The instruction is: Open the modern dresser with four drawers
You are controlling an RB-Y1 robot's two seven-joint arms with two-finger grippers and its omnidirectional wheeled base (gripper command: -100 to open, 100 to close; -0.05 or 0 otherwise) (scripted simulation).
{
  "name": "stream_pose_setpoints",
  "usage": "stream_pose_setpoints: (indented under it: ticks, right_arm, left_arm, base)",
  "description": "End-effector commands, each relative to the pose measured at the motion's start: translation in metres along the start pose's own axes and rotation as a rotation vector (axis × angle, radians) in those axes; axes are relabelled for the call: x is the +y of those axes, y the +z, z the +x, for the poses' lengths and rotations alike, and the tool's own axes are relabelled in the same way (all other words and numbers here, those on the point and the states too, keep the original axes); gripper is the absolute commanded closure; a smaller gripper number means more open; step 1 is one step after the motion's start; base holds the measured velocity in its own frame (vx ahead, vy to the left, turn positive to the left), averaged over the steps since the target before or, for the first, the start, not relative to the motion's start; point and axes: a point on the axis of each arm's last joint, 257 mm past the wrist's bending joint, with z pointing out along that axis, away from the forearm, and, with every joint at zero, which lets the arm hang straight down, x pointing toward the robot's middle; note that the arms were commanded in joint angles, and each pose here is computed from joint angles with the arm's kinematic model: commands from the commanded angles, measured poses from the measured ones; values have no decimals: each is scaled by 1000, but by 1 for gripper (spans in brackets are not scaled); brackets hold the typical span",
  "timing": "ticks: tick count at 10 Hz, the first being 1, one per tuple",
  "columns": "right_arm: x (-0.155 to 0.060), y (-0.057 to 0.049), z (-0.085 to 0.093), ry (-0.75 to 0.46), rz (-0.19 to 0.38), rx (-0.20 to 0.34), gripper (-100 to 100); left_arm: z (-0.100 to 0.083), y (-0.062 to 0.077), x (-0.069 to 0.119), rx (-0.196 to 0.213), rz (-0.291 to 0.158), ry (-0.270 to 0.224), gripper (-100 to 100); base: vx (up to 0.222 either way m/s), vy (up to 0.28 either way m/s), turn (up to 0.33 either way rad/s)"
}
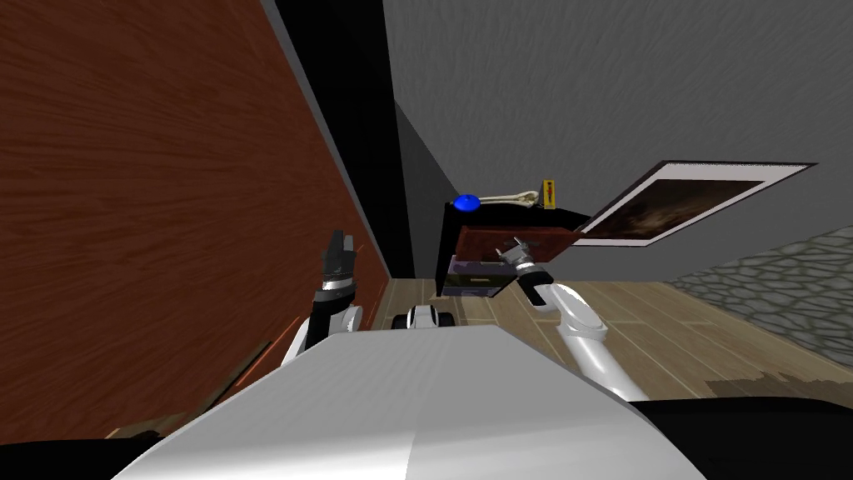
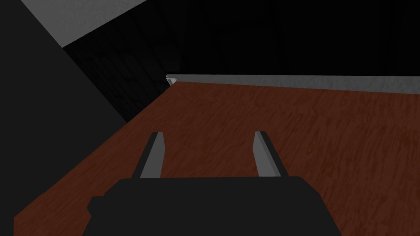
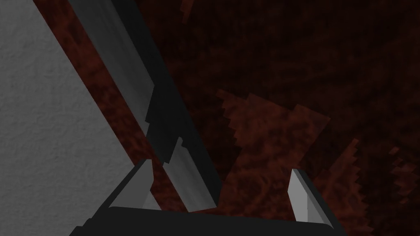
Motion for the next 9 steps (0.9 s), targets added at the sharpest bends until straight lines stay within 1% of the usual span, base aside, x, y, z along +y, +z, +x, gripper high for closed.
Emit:
stream_pose_setpoints:
  ticks: [1, 2, 5, 6, 7, 9]
  right_arm:
    - [2, 0, -2, 1, 5, -1, 100]
    - [-4, 0, -4, -3, 7, -11, 100]
    - [-3, -3, -5, 0, -8, -20, 100]
    - [-10, 0, -4, -7, 8, -17, 100]
    - [-22, 0, 1, -9, 4, -20, -100]
    - [-36, 1, 5, -10, 2, -23, -100]
  left_arm:
    - [0, 0, 0, 0, 0, 0, 0]
    - [0, 0, 0, 0, 0, 0, 0]
    - [0, 0, 0, 0, 0, 0, 0]
    - [0, 0, 0, 0, 0, 0, 0]
    - [0, 0, 0, 0, 0, 0, 0]
    - [0, 0, 0, 0, 0, 0, 0]
  base:
    - [-25, -28, -24]
    - [-93, 15, -63]
    - [-162, 32, -42]
    - [-84, 14, -18]
    - [-18, 41, -31]
    - [15, 64, -43]
